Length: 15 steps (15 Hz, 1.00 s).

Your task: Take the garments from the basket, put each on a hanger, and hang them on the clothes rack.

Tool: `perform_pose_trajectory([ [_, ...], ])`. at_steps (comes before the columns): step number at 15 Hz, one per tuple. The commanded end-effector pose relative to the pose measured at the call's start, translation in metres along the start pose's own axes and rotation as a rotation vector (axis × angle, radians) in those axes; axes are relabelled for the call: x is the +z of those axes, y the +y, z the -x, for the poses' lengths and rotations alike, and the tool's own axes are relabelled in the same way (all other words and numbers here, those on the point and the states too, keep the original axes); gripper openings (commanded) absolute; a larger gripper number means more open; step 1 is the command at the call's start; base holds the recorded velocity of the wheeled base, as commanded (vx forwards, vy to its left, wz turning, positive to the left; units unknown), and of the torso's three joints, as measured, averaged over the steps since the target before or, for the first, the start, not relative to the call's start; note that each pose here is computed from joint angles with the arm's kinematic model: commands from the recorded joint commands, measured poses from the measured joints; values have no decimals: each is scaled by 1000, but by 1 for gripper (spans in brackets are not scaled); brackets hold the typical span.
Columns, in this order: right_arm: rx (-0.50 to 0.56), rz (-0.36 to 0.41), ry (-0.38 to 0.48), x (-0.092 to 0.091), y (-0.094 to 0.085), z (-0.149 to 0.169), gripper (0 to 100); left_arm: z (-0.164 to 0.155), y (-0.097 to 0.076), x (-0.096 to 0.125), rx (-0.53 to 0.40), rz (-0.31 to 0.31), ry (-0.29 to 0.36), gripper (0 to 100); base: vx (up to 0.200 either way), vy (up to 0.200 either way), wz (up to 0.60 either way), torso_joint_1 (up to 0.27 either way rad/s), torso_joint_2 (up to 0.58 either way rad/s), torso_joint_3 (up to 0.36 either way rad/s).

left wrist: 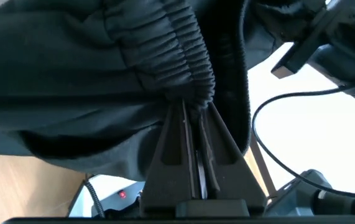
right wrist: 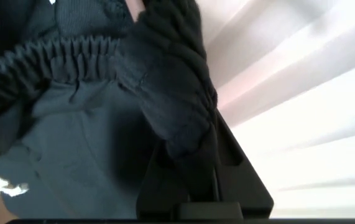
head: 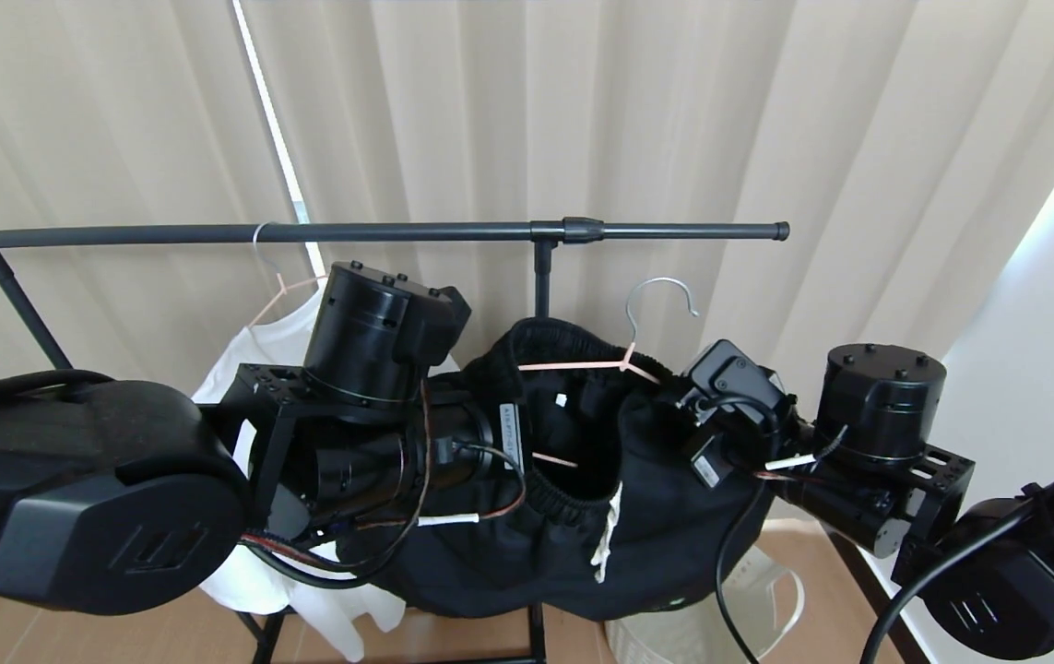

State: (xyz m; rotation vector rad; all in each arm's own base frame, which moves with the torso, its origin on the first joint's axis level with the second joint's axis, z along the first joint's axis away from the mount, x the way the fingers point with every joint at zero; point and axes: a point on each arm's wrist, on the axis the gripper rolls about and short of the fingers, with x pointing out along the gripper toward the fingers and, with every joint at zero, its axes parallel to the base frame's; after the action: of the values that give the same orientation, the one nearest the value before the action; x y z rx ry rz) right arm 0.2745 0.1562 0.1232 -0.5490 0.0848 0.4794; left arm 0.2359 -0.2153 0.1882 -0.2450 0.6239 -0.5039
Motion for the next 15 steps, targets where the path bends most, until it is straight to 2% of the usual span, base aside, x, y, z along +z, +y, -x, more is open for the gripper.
perform_pose_trajectory([
  [1,-1,1,-6,1,0,3,0,-1,4,1,15,-3,-13,0,0,0,0,0,0,0],
  [7,14,5,-38,9,5,11,0,-1,6,1,20,-11,-15,0,0,0,0,0,0,0],
  [9,28,8,-42,10,8,14,0,-1,6,2,3,-8,-48,0,0,0,0,0,0,0],
  [13,24,10,-109,16,14,20,0,-2,5,1,-5,-7,-61,0,0,0,0,0,0,0],
  [15,32,11,-116,17,17,21,0,-2,5,2,-7,-7,-63,0,0,0,0,0,0,0],
])
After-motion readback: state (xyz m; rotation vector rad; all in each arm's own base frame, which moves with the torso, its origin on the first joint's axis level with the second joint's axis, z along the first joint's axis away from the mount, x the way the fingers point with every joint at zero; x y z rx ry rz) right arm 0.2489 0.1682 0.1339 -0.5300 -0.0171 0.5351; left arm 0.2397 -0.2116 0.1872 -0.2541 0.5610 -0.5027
